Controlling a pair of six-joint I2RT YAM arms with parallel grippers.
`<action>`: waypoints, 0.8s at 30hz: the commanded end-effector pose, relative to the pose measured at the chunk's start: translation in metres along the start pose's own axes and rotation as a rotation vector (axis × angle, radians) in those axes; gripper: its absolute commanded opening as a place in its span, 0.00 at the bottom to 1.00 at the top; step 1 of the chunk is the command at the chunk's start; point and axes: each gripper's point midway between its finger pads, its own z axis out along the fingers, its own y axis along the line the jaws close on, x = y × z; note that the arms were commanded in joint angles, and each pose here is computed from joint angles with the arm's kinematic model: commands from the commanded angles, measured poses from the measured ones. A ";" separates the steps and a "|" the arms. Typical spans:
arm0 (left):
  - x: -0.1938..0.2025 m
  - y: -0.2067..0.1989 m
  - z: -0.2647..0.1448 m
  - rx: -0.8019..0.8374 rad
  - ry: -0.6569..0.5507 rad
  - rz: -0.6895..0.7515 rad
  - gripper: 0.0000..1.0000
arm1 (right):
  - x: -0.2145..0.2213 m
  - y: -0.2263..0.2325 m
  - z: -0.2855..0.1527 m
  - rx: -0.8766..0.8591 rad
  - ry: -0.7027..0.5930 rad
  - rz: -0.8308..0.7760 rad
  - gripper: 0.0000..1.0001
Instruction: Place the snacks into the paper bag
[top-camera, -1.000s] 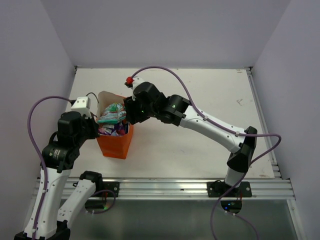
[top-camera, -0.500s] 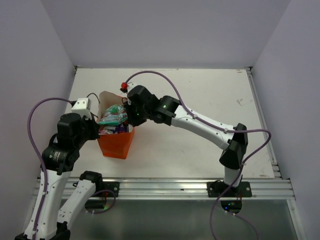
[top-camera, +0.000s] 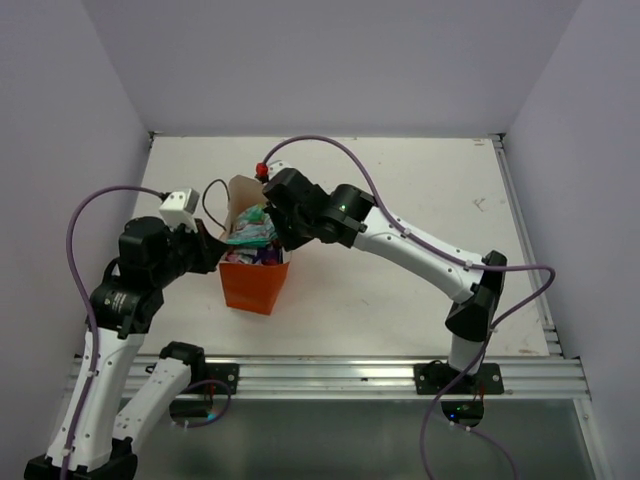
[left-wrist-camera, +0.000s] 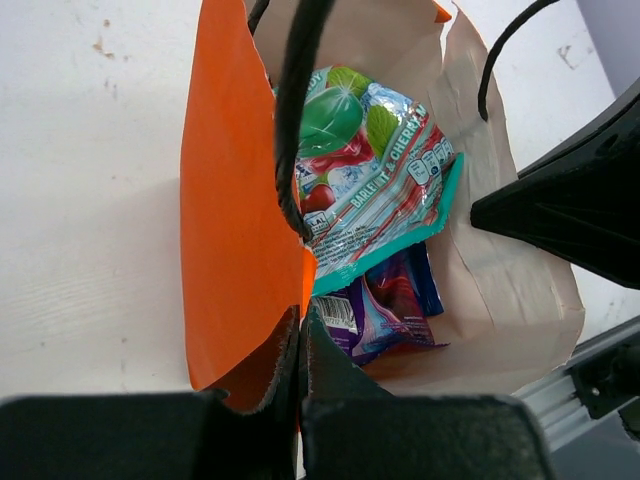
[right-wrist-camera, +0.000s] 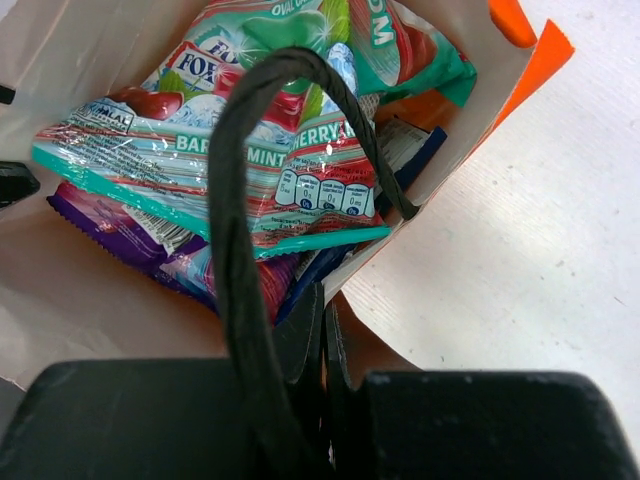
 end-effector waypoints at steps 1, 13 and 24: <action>-0.043 -0.043 -0.008 0.195 -0.152 0.007 0.00 | -0.036 -0.009 -0.048 0.020 -0.146 0.012 0.00; -0.057 -0.044 0.015 0.174 -0.157 -0.069 0.00 | -0.030 -0.058 -0.098 0.178 -0.188 0.014 0.00; -0.051 -0.062 0.049 0.155 -0.130 -0.094 0.00 | -0.012 -0.114 -0.113 0.255 -0.191 0.102 0.00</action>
